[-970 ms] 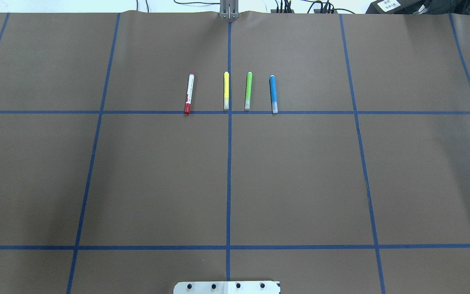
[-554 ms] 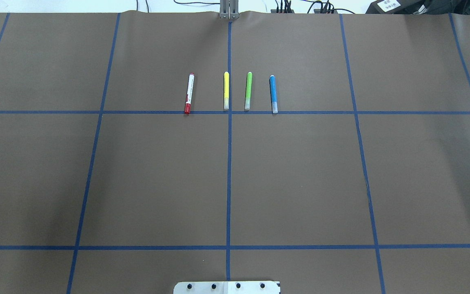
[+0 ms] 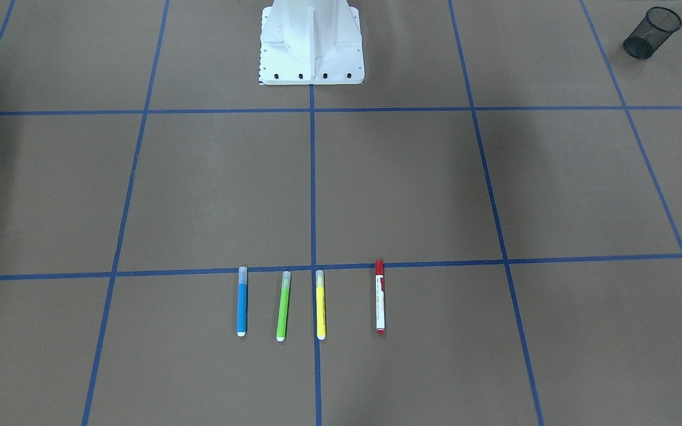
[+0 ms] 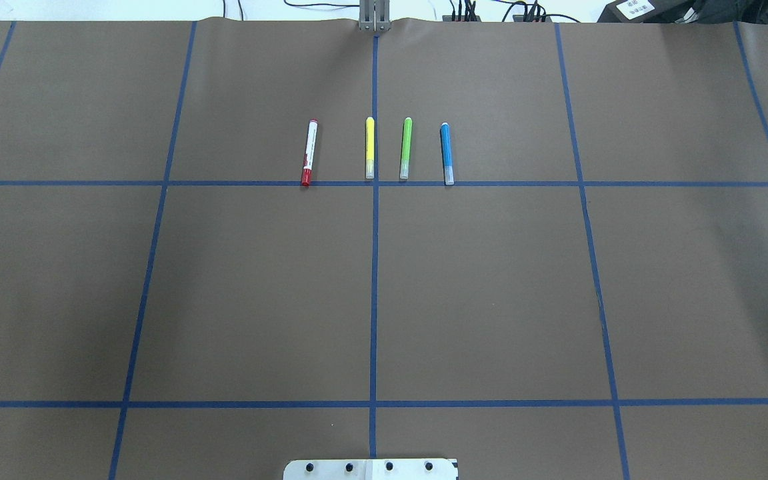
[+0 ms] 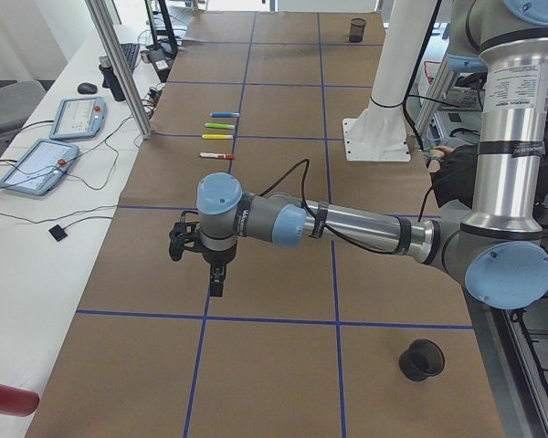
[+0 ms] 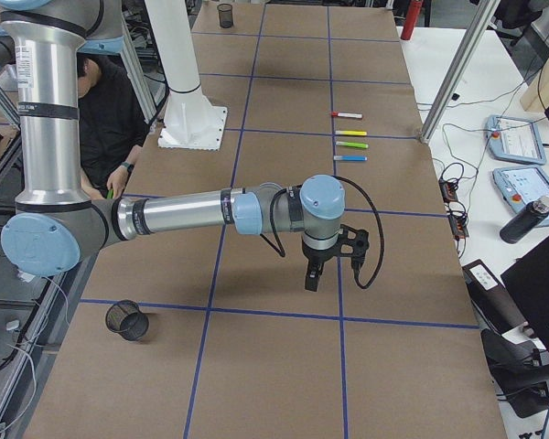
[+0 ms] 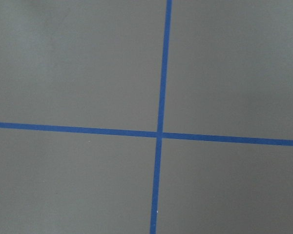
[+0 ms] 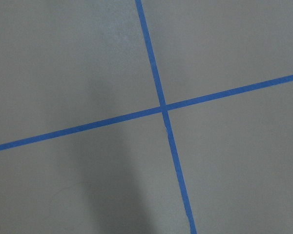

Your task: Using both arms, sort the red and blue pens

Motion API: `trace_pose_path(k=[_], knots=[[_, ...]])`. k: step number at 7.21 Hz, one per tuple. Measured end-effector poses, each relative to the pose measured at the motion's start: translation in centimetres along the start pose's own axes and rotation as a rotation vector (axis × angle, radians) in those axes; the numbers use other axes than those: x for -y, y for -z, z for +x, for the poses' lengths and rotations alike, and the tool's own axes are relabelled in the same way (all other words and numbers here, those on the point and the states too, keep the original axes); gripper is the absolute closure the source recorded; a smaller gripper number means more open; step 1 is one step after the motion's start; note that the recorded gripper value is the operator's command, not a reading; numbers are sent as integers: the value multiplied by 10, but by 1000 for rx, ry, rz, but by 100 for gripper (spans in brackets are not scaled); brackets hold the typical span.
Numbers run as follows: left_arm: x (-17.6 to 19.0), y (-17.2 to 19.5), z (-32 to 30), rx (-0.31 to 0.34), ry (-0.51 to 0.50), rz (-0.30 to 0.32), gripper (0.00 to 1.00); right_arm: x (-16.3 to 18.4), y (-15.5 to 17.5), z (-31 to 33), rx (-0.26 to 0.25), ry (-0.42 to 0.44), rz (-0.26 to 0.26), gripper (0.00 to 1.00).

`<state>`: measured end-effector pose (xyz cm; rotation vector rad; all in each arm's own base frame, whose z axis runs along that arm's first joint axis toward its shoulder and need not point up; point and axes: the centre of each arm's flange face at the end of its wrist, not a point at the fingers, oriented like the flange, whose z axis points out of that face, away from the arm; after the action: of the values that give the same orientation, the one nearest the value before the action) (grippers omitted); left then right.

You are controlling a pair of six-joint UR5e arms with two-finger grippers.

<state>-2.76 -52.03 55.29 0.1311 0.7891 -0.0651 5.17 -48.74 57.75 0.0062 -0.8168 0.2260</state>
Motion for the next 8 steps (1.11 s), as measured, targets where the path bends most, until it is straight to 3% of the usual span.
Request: trace_pose_path(k=[3, 6, 8], knots=[[44, -2, 83, -33, -40, -18, 0, -1, -4, -10, 38, 40, 1, 1], [81, -16, 234, -63, -39, -80, 0, -3, -8, -17, 63, 49, -17, 1], [90, -45, 350, -47, -54, -103, 0, -2, -10, -26, 71, 60, -24, 1]])
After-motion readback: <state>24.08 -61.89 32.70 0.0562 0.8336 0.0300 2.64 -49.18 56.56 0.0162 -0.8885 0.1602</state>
